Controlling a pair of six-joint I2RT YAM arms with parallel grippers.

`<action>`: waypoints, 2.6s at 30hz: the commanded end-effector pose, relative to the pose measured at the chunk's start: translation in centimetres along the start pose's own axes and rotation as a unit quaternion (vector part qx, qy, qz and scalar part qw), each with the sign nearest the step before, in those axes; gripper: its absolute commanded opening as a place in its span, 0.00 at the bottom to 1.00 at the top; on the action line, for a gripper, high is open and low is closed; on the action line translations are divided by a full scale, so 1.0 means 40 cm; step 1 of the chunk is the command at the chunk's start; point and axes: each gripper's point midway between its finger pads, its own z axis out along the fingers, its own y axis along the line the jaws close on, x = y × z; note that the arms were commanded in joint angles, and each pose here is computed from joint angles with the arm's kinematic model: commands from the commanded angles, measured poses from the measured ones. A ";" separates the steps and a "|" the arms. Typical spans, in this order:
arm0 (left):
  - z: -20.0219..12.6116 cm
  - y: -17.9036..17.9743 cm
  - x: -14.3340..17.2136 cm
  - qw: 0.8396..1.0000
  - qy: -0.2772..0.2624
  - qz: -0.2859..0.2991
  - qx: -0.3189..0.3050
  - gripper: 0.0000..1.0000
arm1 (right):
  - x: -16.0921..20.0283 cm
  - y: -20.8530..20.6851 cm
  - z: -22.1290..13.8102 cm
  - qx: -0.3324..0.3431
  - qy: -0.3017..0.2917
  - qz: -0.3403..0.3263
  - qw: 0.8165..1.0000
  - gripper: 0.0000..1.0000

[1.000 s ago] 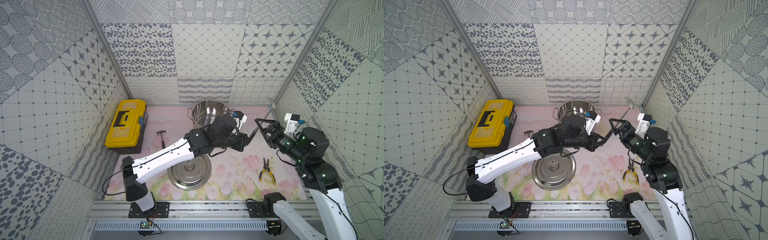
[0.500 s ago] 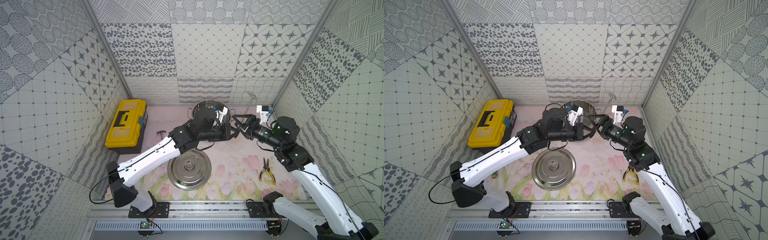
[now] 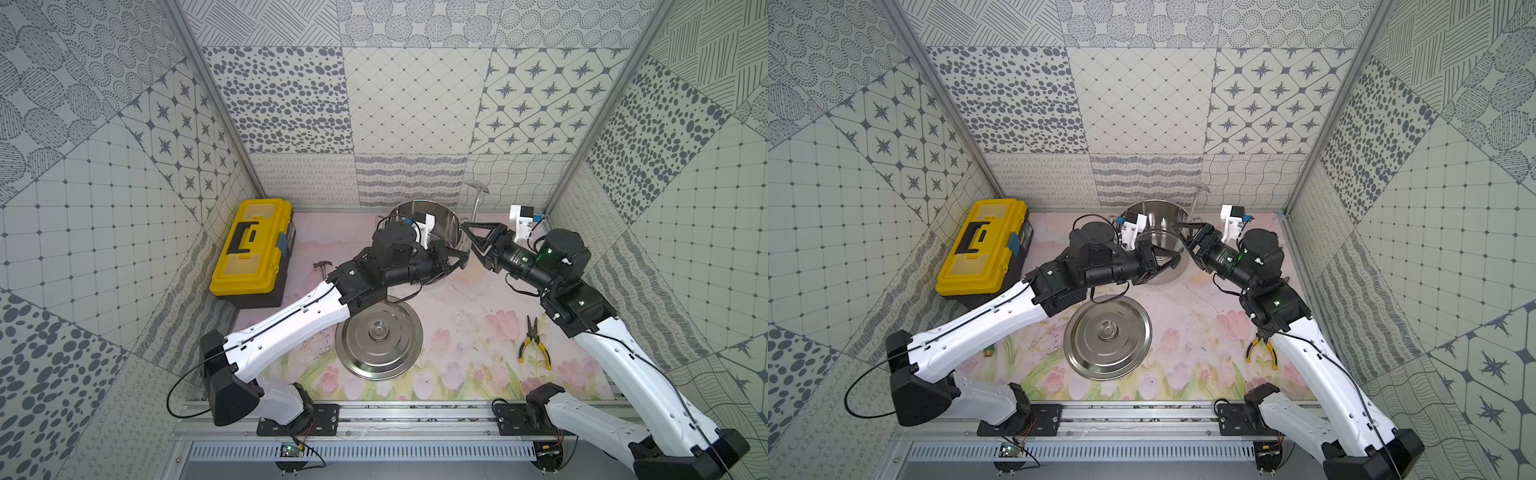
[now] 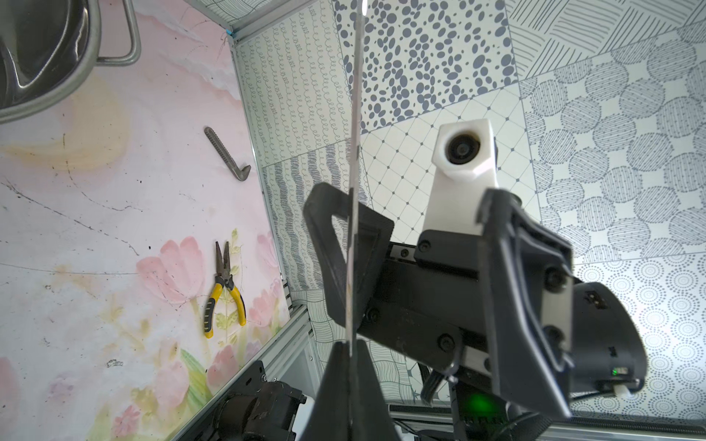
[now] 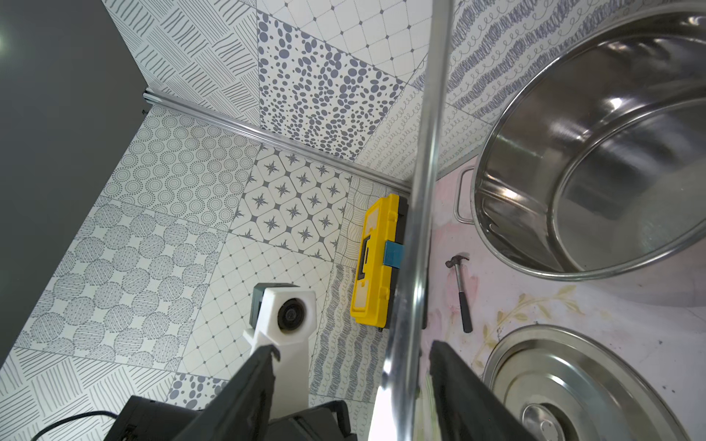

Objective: Stir the soup with a spoon
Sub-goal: Pick up the spoon from the center of the board, then stir the soup in the pan with a stick.

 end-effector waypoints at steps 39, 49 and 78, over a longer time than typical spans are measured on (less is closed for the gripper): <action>-0.076 -0.013 -0.105 0.985 -0.149 -0.056 0.063 0.00 | 0.040 0.035 0.102 -0.039 0.046 0.063 0.996 0.11; -0.099 -0.002 -0.118 0.985 -0.162 -0.053 0.030 0.73 | 0.052 0.023 0.139 -0.010 0.078 0.110 0.991 0.00; -0.358 -0.095 -0.235 0.920 -0.225 0.262 -0.187 1.00 | 0.097 -0.294 0.325 0.200 0.125 0.331 0.914 0.00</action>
